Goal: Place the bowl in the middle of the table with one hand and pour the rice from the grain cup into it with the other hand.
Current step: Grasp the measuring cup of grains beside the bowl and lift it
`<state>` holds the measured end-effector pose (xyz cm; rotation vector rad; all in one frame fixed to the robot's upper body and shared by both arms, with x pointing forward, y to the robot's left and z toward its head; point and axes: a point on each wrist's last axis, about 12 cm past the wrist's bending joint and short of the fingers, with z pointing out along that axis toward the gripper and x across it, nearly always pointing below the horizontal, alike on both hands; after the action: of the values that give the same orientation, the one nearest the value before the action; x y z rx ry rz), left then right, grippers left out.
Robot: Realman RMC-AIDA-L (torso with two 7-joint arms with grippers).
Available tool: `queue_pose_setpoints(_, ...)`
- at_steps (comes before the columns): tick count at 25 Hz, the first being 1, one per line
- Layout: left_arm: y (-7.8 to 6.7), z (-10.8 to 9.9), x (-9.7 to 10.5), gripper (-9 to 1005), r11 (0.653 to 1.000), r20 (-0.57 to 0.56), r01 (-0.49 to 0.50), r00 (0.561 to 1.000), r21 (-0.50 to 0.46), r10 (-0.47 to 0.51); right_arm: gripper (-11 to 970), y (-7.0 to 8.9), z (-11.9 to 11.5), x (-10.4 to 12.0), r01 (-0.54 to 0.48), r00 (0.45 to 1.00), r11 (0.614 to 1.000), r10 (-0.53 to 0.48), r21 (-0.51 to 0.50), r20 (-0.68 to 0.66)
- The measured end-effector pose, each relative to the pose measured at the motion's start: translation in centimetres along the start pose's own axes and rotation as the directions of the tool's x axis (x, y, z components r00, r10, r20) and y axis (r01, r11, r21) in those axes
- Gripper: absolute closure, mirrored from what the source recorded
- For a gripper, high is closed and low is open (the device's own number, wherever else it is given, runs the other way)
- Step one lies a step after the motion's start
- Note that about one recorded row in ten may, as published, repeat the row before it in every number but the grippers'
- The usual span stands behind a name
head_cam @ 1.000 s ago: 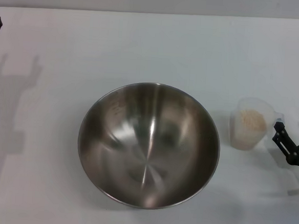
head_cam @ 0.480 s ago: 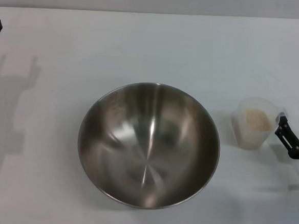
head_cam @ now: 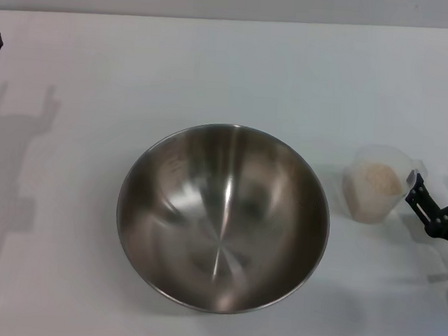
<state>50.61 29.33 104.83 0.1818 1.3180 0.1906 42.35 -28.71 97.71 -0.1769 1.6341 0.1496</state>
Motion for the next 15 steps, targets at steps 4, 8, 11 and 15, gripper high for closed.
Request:
queue_pose_setpoints(4, 0.06, -0.03, 0.06, 181, 1.000, -0.002, 0.013, 1.000, -0.001, -0.013, 130, -0.05, 0.36, -0.07, 0.005, 1.000, 1.000, -0.005, -0.005, -0.002)
queue_pose_setpoints(8, 0.11, -0.08, 0.15, 181, 1.000, -0.006, 0.015, 1.000, -0.001, -0.015, 130, -0.04, 0.60, -0.04, 0.006, 1.000, 1.000, -0.006, -0.007, -0.010)
queue_pose_setpoints(11, 0.12, -0.11, 0.20, 181, 1.000, -0.009, 0.014, 1.000, 0.000, -0.014, 131, -0.07, 0.79, 0.01, 0.014, 1.000, 1.000, -0.014, -0.009, -0.018)
queue_pose_setpoints(15, 0.11, -0.13, 0.21, 181, 1.000, -0.009, 0.014, 1.000, 0.001, -0.014, 131, -0.08, 0.81, 0.01, 0.016, 1.000, 1.000, -0.016, -0.010, -0.018)
